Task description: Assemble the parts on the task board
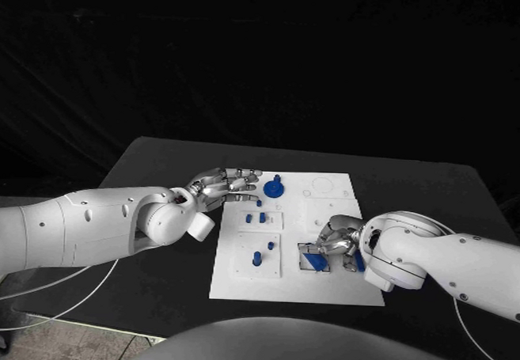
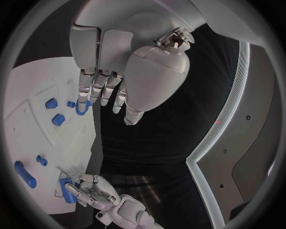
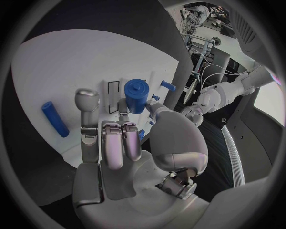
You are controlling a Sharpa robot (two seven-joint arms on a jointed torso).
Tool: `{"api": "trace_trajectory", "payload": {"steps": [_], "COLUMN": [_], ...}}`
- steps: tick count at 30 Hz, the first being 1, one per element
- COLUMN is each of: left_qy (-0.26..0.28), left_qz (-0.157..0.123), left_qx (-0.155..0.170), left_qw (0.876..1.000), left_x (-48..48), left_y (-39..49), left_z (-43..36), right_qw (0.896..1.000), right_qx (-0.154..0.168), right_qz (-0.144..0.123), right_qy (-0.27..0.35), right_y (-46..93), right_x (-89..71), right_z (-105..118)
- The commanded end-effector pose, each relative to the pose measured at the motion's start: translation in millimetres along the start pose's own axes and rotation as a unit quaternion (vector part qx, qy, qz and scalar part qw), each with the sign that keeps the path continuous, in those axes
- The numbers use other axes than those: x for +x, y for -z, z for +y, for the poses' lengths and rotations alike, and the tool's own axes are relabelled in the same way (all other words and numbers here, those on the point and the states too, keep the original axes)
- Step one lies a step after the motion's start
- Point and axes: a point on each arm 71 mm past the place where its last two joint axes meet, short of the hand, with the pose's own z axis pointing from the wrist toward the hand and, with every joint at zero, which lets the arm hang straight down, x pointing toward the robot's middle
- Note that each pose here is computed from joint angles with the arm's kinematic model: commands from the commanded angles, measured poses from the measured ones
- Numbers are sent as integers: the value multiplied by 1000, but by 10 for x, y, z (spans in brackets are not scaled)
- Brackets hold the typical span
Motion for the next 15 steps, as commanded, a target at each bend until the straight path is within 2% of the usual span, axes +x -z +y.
{"api": "trace_trajectory", "payload": {"steps": [1, 15], "left_qy": [3, 3], "left_qz": [13, 16], "left_qx": [-1, -6], "left_qw": [1000, 1000], "left_x": [29, 32], "left_y": [-7, -14], "left_z": [3, 13], "right_qw": [1000, 1000], "right_qx": [10, 12], "right_qz": [9, -4], "right_qy": [12, 8], "right_y": [-12, -21], "right_x": [39, 7], "right_z": [-24, -55]}}
